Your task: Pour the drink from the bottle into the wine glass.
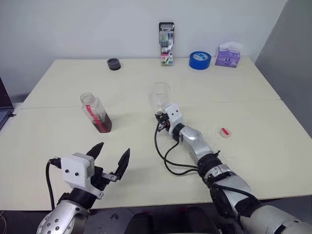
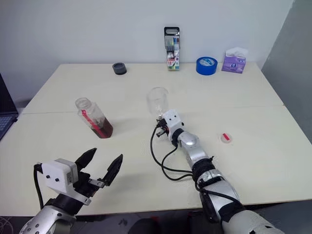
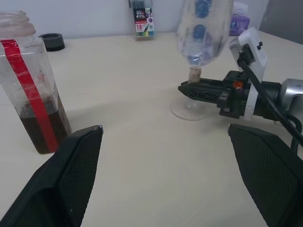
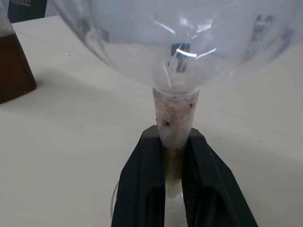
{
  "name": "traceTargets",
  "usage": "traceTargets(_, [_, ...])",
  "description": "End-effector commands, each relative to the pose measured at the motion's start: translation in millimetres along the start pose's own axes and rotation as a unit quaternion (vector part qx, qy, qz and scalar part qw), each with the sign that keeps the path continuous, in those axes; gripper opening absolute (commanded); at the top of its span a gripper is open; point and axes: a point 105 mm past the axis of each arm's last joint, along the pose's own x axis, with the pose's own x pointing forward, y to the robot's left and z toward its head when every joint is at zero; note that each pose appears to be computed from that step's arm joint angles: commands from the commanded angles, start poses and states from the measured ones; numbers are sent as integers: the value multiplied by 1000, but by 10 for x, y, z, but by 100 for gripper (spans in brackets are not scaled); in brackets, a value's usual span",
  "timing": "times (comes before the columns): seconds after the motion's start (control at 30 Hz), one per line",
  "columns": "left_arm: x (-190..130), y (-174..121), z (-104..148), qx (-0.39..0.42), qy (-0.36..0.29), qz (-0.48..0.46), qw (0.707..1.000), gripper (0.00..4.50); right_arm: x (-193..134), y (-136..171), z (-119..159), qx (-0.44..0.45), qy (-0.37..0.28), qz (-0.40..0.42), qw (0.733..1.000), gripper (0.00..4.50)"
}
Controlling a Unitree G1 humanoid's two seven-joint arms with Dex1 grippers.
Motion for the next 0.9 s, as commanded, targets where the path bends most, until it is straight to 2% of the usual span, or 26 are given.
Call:
traceTargets(0.03, [-9,24,57,7,-14,11,1000,450,102,86,152,-27,-21,9,999,17])
traceTargets(0.4, [-7,37,68,11,-15,17,1000,450,144,82,91,-51,1,2,999,17])
traceTargets(0.43, [-4,35,66,12,-15,16,1000,450,142,80,85,-50,1,1,999,89])
traceTargets(0.53, [2,29,60,11,-14,13,1000,450,142,81,87,-52,0,1,999,176])
traceTargets(0.77, [47,68,70,16,-17,9,1000,450,125,62,81,-55,-3,2,998,437])
traceTargets(0.9, [66,55,66,14,-19,7,1000,450,76,-14,70,-48,-8,-2,999,448])
